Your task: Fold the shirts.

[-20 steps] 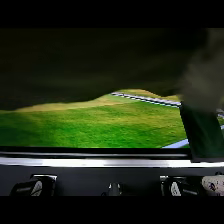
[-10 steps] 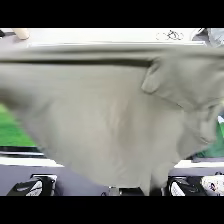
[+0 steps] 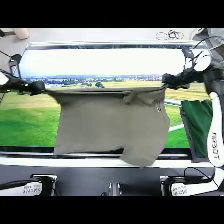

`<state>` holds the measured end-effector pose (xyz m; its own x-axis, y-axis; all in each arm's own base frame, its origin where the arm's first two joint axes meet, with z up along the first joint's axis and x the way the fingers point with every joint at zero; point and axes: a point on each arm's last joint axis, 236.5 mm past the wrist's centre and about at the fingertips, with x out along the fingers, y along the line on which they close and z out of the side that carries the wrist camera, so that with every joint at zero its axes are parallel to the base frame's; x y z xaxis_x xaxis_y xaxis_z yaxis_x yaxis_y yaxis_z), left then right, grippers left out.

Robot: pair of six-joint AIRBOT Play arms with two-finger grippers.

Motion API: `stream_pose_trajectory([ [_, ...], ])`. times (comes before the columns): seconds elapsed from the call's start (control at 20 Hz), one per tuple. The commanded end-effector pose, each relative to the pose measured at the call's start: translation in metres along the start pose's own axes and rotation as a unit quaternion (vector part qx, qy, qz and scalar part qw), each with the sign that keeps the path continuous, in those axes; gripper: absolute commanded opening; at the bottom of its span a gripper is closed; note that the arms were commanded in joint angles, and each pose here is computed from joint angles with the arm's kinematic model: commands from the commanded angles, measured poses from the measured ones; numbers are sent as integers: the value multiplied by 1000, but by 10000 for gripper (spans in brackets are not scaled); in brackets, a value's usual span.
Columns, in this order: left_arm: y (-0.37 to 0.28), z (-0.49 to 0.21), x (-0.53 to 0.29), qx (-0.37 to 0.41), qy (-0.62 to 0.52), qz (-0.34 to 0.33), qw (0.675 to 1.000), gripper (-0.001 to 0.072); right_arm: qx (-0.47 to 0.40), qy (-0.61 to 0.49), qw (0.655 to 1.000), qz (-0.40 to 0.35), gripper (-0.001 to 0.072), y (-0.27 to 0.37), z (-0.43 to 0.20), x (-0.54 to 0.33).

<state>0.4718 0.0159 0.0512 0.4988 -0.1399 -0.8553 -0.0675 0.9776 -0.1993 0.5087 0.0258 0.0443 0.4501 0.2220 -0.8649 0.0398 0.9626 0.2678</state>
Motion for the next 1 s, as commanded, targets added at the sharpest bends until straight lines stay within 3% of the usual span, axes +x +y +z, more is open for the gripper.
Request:
stream_pose_trajectory([
  [0.0,-7,36,56,-35,-22,-38,998,25,46,-67,997,1,20,-4,33,55],
  [0.15,-29,33,74,-74,3,-92,993,26,40,-41,998,-5,20,-7,21,56],
  [0.25,-33,-3,66,-31,76,-97,992,26,16,61,998,-9,20,-11,-26,35],
  [0.4,-11,-94,62,-47,248,-41,967,25,22,240,969,-54,20,-35,-119,21],
  [0.55,-14,-139,77,-63,300,-48,951,26,65,279,958,-28,20,-29,-163,47],
  [0.6,-21,-138,78,-71,297,-62,950,60,73,271,959,-27,33,-28,-161,50],
  [0.65,-30,-131,75,-81,291,-81,950,266,82,252,964,-29,252,-28,-150,49],
  [0.7,-36,-122,64,-85,289,-99,949,502,83,241,967,-28,539,-28,-138,36],
  [0.75,-35,-115,51,-73,288,-106,949,509,71,237,969,-28,571,-28,-130,19],
  [0.95,5,-131,2,-63,297,-55,951,509,104,264,958,-43,546,-65,-155,-49],
])
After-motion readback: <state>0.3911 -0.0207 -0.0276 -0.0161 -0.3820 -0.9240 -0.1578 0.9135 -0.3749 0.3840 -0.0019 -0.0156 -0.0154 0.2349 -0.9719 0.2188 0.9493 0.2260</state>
